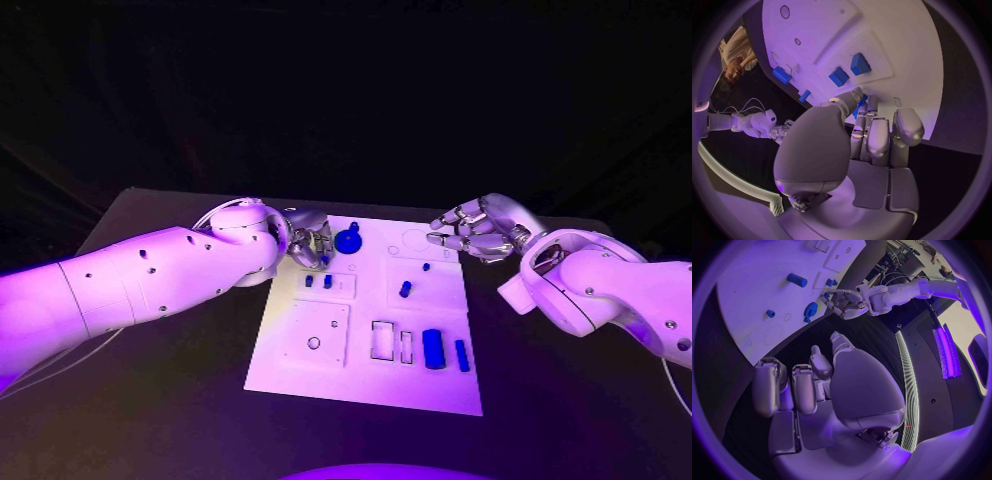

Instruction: Assemble the parts on the task board

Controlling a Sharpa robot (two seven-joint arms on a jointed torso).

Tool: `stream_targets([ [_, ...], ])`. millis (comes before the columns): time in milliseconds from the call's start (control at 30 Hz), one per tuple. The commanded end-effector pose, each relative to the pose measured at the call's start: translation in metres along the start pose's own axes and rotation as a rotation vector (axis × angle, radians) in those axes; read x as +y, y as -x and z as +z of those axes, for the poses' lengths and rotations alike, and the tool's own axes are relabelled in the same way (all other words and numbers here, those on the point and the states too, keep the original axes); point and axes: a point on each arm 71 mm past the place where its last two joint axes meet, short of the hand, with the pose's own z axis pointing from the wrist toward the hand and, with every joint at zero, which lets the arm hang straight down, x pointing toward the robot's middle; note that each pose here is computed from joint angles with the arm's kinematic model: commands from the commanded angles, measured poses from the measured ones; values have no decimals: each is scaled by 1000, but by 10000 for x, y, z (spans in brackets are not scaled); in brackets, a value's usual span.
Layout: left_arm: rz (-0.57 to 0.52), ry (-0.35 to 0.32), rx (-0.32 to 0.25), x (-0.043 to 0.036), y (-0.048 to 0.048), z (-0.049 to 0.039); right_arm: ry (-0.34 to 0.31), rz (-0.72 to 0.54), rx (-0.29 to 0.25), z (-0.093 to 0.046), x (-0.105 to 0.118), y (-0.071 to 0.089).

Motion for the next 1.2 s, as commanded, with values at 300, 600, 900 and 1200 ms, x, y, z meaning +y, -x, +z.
stream_targets([
  [300, -4, 21, 3, 67, 7, -32, 5, -4, -1, 2, -10, 11],
  [600, -8, 42, -15, 190, 38, -103, -7, -8, 3, 12, -40, 27],
  [900, -118, 59, -126, 446, 196, -276, 21, -239, 40, 81, -109, 56],
  [1200, -773, -3, -250, 627, 312, -510, 84, -649, 73, 147, -74, -91],
])
